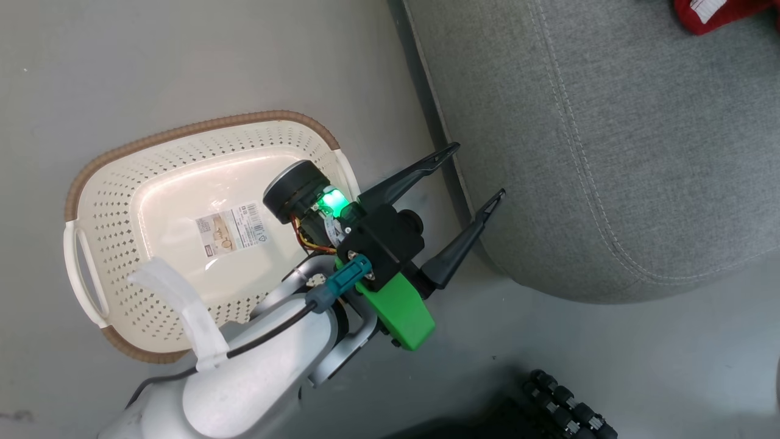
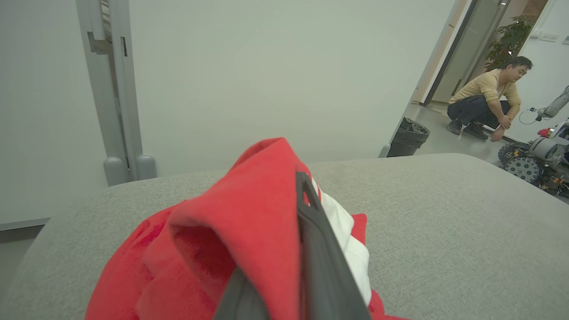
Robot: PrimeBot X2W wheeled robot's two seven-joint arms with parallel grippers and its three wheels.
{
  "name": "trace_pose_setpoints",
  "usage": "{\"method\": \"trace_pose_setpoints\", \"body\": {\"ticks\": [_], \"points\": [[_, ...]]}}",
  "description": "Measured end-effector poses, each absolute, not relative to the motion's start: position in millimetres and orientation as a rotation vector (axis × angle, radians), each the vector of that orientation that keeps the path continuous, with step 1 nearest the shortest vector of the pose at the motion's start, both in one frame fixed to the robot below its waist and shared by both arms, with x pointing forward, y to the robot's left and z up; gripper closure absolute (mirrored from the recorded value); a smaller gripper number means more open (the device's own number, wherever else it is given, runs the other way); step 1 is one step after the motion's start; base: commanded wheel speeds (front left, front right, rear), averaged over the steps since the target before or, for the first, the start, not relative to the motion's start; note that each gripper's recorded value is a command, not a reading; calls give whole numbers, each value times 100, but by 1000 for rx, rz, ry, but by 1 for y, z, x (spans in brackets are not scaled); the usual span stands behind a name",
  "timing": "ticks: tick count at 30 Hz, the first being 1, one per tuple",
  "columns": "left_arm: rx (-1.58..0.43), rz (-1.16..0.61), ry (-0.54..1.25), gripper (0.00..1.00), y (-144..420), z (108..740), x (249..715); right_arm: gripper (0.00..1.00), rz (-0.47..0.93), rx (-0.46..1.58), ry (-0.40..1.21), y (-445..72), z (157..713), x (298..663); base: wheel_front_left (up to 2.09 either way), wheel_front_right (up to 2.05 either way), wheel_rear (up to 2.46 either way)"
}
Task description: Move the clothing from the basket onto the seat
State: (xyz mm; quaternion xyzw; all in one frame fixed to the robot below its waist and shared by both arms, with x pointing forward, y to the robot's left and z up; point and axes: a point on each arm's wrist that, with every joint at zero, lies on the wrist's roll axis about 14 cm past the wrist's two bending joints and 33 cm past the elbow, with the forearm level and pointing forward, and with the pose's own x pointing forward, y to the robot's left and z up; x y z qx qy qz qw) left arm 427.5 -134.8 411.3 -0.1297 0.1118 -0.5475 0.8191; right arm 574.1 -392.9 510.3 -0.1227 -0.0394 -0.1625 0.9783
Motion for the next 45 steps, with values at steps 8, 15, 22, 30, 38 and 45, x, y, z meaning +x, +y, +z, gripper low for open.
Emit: {"method": "trace_pose_setpoints", "body": {"ticks": [8,15,22,30,38,45], "points": [[-256,-1164,235,0,-135,418,420,0,-504,-197,-80,-423,507,526,0,0,0],[-276,-1080,240,0,-125,427,413,0,-601,-157,-83,-427,509,472,0,0,0],[-291,-885,193,0,-97,438,416,0,-451,19,-51,-367,486,433,0,0,0],[-270,-527,174,0,-15,446,426,0,-152,157,74,-256,449,409,0,0,0],[-228,-252,120,0,70,458,396,0,109,152,26,-169,473,394,0,0,0],[-230,-82,-55,0,130,506,370,0,206,66,-132,-137,525,380,0,0,0]]}}
